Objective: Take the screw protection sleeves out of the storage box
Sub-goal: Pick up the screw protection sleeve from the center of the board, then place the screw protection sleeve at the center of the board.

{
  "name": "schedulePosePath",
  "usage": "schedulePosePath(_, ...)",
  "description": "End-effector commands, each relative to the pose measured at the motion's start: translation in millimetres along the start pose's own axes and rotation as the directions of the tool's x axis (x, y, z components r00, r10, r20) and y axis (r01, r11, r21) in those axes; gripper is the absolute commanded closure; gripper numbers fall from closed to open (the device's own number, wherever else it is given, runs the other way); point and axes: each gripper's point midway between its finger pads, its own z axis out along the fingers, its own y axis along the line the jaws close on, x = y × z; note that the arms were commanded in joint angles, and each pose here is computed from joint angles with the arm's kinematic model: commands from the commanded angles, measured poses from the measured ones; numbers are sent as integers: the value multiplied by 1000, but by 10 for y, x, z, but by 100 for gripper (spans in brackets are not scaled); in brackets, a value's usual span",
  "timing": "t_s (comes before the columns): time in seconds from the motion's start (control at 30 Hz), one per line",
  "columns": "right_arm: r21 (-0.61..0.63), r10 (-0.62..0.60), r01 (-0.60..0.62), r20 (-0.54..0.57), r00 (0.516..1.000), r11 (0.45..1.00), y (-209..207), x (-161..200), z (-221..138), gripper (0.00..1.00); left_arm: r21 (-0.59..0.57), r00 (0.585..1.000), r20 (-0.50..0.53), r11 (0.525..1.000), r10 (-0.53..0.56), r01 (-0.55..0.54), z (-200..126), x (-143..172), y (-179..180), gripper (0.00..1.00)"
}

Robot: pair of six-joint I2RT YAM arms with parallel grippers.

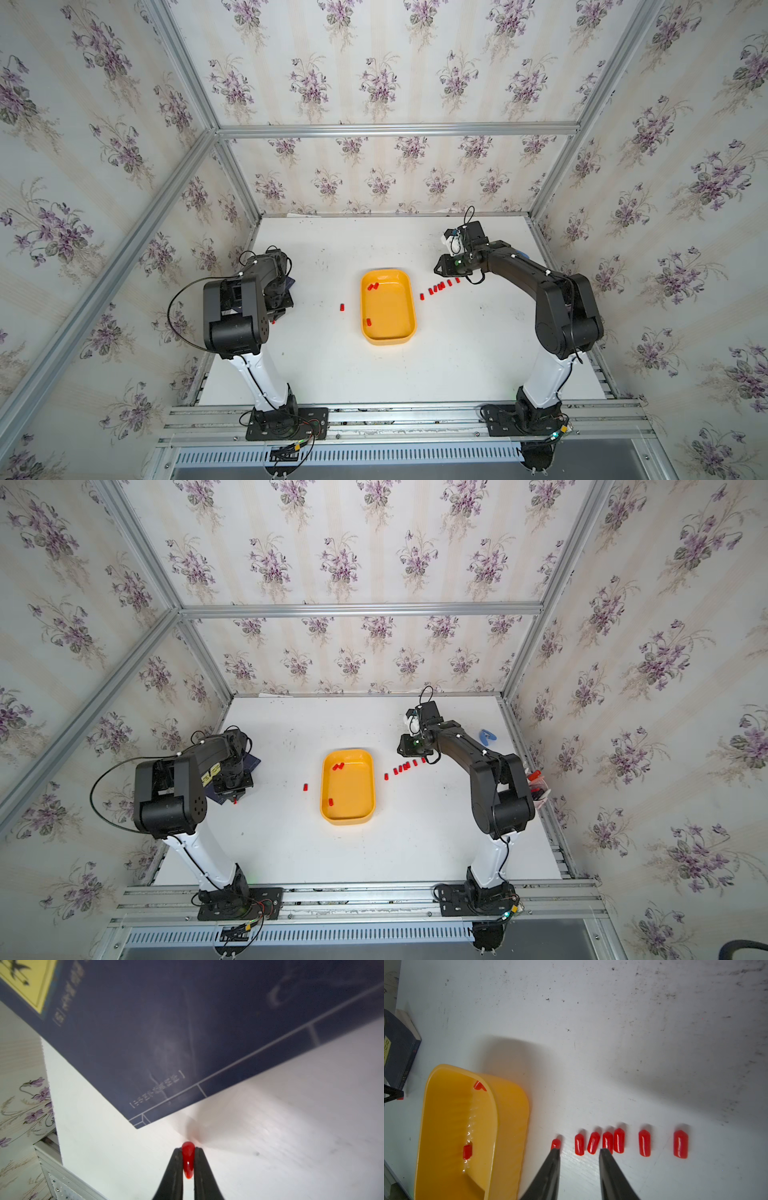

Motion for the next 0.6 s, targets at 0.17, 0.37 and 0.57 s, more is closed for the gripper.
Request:
schedulePosePath(0.17,10,-6,6,11,1000,1000,-1,-28,-37,63,96,986,120,987,118,-130,-596,-206,-730,84)
schedulePosePath(0.37,19,-7,7,9,1000,1000,-16,-19,-51,63,121,965,136,963,223,-240,-763,-141,-1326,84)
schedulePosePath(0.57,20,-6,6,3,1000,1000,-21,-7,-32,63,149,964,100,955,245,-258,-704,24,-1568,84)
